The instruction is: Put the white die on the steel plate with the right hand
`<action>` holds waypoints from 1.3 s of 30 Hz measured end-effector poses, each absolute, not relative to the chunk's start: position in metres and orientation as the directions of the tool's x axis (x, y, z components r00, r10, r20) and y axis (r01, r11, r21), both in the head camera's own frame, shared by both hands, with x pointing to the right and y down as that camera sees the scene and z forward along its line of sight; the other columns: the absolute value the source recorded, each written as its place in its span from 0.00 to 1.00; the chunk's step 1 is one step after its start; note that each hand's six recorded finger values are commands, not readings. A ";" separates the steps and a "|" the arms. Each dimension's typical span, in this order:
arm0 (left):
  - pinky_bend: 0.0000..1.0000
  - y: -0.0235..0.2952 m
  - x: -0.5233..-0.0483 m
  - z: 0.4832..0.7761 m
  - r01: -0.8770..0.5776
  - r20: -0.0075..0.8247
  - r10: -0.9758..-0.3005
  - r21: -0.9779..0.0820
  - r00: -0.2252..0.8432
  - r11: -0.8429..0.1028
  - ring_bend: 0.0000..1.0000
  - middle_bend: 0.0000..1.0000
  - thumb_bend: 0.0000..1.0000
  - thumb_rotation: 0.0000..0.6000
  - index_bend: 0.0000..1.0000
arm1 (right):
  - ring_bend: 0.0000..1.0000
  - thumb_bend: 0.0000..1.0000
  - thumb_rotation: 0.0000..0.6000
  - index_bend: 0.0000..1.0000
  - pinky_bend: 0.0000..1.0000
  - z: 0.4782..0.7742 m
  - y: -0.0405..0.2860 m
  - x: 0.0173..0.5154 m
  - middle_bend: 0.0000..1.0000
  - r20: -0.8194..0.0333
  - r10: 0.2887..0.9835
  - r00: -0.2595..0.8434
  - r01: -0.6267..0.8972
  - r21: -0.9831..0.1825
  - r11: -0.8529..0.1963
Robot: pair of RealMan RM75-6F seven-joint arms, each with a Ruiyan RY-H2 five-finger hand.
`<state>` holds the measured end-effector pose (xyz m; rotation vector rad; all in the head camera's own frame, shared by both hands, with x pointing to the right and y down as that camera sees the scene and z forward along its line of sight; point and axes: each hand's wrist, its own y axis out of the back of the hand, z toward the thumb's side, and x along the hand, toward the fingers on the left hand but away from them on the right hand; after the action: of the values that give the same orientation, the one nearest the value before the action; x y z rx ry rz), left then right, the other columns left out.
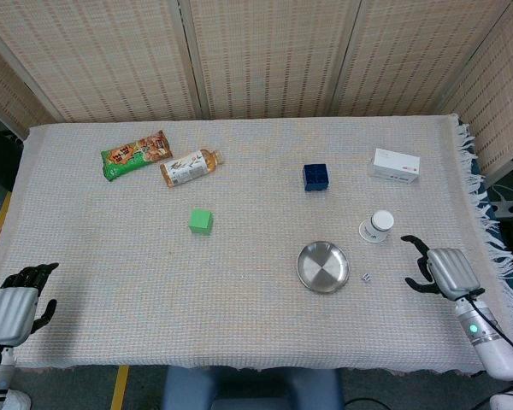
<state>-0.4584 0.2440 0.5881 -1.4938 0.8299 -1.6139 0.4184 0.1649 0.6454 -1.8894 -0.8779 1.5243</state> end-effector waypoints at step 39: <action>0.31 0.243 -0.460 0.586 0.095 0.486 -0.874 -0.869 -0.021 -0.485 0.20 0.21 0.40 1.00 0.18 | 0.84 0.20 1.00 0.51 0.77 0.713 0.179 0.406 0.93 -0.763 0.603 0.233 0.184 -0.574 -0.798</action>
<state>-0.4604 0.2426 0.5862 -1.4932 0.8476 -1.6121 0.4063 0.1793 0.7129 -2.1493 -0.7263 1.5860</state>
